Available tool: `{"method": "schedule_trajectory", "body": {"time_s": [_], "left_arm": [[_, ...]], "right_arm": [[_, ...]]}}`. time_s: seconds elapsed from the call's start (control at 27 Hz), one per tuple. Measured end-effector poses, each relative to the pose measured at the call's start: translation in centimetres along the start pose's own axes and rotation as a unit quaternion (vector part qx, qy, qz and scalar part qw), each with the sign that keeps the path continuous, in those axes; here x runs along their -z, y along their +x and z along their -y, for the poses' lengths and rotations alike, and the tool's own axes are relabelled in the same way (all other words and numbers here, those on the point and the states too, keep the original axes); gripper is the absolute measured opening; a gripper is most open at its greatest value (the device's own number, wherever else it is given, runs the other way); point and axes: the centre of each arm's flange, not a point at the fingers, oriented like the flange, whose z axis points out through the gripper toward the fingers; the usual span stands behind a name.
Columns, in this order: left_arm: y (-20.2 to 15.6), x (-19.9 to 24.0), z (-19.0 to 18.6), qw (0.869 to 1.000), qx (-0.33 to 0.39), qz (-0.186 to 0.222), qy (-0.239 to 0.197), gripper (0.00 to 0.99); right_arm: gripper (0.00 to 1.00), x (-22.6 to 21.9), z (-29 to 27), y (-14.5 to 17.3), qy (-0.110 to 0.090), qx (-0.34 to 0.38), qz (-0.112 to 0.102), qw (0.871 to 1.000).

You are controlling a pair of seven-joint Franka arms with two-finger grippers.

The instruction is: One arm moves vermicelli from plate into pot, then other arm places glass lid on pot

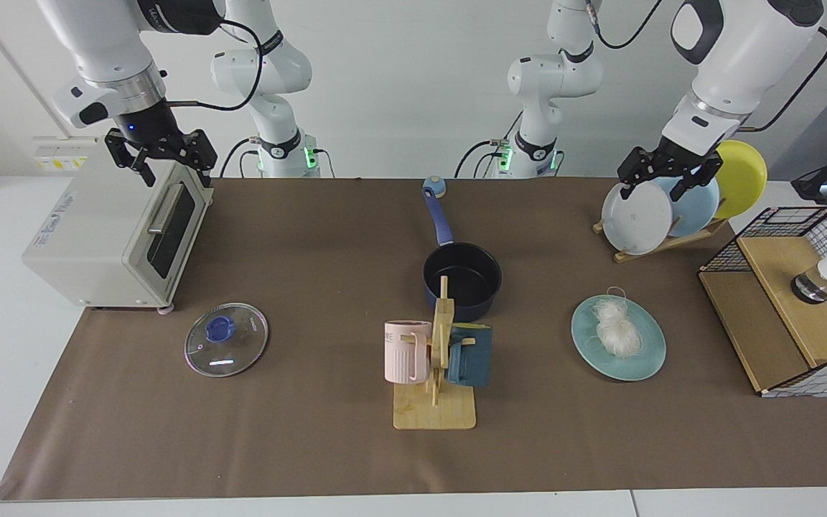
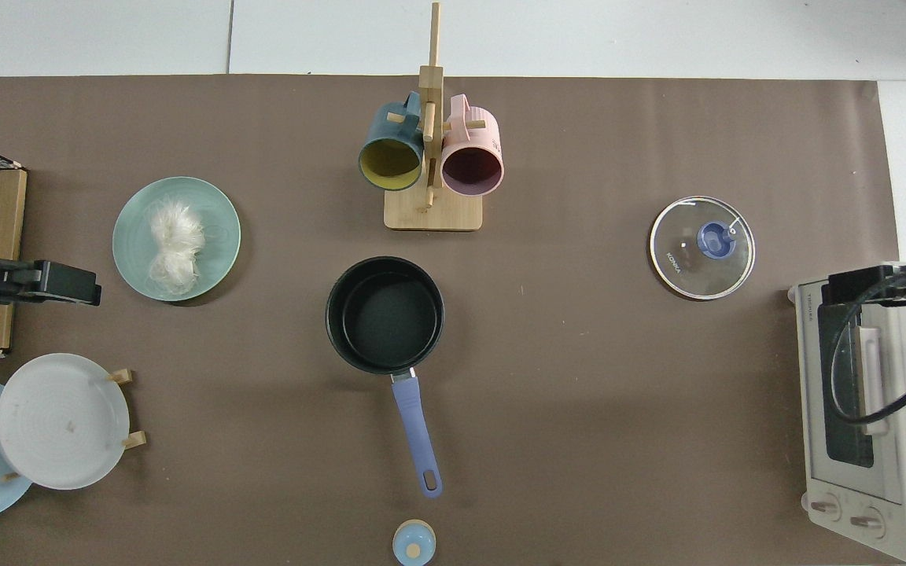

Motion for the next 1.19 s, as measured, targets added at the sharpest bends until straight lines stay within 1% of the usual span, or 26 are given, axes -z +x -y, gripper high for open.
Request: {"method": "schedule_trajectory", "body": {"time_s": [0.22, 0.33, 0.44, 0.7, 0.81, 0.96, 1.07, 1.19], "left_arm": [[0.0, 0.0, 0.0, 1.0, 0.0, -0.002, 0.0, 0.991], [0.3, 0.2, 0.0, 1.0, 0.0, -0.012, 0.001, 0.991], [0.9, 0.8, 0.0, 0.999, 0.0, -0.041, 0.003, 0.991], [2.9, 1.4, 0.6, 0.994, 0.003, -0.111, 0.008, 0.991], [4.1, 0.3, 1.0, 0.993, 0.006, -0.122, 0.01, 0.991], [6.0, -2.3, 1.4, 0.992, 0.011, -0.122, 0.01, 0.991], [7.8, -4.9, 1.6, 0.992, 0.037, -0.124, 0.008, 0.991], [9.2, -7.4, 1.8, 0.991, 0.061, -0.123, 0.005, 0.991]], "right_arm": [[1.0, 0.2, 0.0, -0.1, 0.0, 0.001, 0.0, 1.0], [1.0, 0.6, 0.0, -0.5, 0.0, 0.001, -0.001, 1.0], [1.0, 0.9, 0.2, -0.7, 0.0, 0.003, -0.001, 1.0], [1.0, 0.9, 0.2, -1.2, 0.001, 0.003, 0.011, 1.0], [1.0, 0.9, 0.3, -1.2, 0.001, 0.004, 0.011, 1.0], [1.0, 0.8, 0.6, -1.2, 0.001, 0.007, 0.012, 1.0], [1.0, 0.2, 1.0, -0.8, 0.001, 0.01, 0.018, 1.0], [1.0, -1.0, 1.3, 0.2, 0.001, 0.012, 0.017, 1.0]]}}
